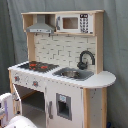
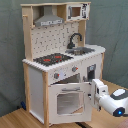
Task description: Play with the kitchen
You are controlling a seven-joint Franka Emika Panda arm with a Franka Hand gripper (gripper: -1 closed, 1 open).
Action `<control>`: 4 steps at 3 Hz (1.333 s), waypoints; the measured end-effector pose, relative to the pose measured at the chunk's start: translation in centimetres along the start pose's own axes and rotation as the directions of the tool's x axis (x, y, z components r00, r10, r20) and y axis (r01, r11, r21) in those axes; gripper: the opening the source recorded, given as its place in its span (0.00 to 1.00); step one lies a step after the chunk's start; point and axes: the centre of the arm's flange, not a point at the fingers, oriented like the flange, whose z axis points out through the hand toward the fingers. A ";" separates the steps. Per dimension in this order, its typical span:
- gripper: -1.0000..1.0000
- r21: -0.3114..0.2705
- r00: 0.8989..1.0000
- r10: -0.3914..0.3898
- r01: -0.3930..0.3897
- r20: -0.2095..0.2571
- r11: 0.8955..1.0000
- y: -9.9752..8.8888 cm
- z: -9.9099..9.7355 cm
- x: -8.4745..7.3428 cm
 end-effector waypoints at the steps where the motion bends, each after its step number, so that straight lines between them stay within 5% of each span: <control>1: 1.00 -0.012 0.999 0.004 -0.004 0.036 1.000 0.1 3.5 0.0; 4: 1.00 0.034 0.998 -0.002 -0.001 0.068 0.999 -1.2 10.0 2.7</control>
